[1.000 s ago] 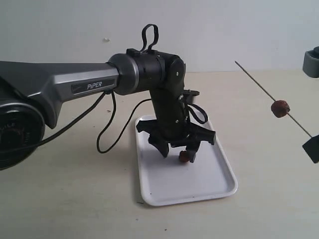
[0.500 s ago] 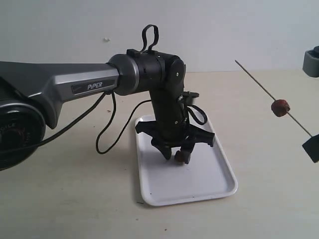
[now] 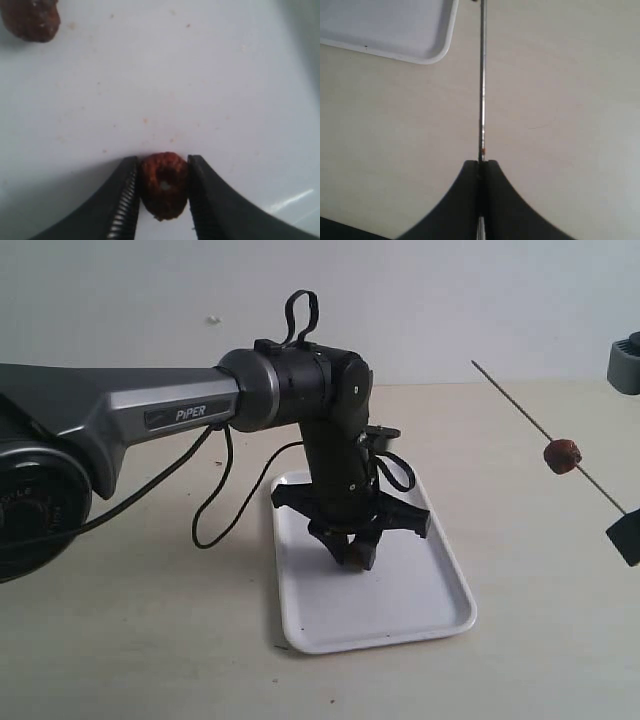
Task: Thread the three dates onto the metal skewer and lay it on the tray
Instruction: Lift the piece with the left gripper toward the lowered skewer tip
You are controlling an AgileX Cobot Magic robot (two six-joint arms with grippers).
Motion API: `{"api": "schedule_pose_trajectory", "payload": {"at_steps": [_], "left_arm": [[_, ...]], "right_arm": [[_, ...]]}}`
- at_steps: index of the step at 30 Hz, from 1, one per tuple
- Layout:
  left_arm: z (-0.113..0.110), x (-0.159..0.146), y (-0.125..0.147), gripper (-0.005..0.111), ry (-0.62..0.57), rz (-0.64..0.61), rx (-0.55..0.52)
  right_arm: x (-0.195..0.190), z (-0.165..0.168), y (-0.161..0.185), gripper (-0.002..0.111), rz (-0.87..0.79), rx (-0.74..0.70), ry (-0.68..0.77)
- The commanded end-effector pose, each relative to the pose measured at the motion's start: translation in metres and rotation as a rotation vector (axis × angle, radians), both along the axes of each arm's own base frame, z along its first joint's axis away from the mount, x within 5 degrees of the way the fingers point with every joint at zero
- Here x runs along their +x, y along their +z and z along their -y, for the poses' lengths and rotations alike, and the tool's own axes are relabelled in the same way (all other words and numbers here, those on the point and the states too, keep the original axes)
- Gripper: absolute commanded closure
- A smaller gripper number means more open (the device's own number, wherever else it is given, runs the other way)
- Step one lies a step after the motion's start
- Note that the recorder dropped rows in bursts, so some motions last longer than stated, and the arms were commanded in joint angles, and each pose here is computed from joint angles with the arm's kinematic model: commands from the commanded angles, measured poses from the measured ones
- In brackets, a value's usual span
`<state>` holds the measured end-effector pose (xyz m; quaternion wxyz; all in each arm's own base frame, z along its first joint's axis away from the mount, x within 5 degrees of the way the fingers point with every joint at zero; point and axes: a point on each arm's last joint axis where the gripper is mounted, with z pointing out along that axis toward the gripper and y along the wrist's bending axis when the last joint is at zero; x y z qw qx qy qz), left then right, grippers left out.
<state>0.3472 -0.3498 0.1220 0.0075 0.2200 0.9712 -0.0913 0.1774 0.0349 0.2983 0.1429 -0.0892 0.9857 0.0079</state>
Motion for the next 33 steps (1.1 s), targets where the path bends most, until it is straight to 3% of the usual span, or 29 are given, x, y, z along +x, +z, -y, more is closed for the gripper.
{"api": "schedule_pose_trajectory", "payload": {"at_steps": [1, 12, 16, 18, 22, 26, 30, 33], "left_arm": [[0.001, -0.002, 0.001, 0.074, -0.017, 0.002, 0.009], [0.001, -0.002, 0.001, 0.076, -0.025, 0.003, 0.008], [0.001, -0.002, 0.001, 0.076, -0.083, 0.014, 0.007], [0.002, -0.001, 0.005, 0.076, -0.176, 0.048, -0.007], [-0.004, -0.002, 0.022, 0.076, -0.504, 0.116, 0.022], [-0.013, -0.004, 0.055, 0.076, -1.098, 0.235, 0.068], [-0.015, -0.003, 0.074, 0.076, -1.342, 0.338, 0.081], [-0.019, 0.001, 0.076, 0.076, -1.415, 0.352, 0.084]], "right_arm": [[0.000, 0.001, 0.001, 0.108, 0.023, -0.005, 0.002], [0.000, 0.000, 0.002, 0.108, 0.025, -0.004, 0.002], [0.000, 0.000, 0.002, 0.108, 0.025, -0.004, 0.002], [-0.001, 0.001, 0.001, 0.108, 0.018, -0.006, 0.002], [-0.004, 0.002, 0.000, 0.108, -0.018, -0.022, 0.002], [-0.005, 0.003, 0.000, 0.108, -0.033, -0.041, 0.014], [-0.006, -0.003, 0.000, 0.108, -0.045, 0.024, 0.057], [-0.007, -0.006, 0.000, 0.108, -0.050, 0.056, 0.069]]}}
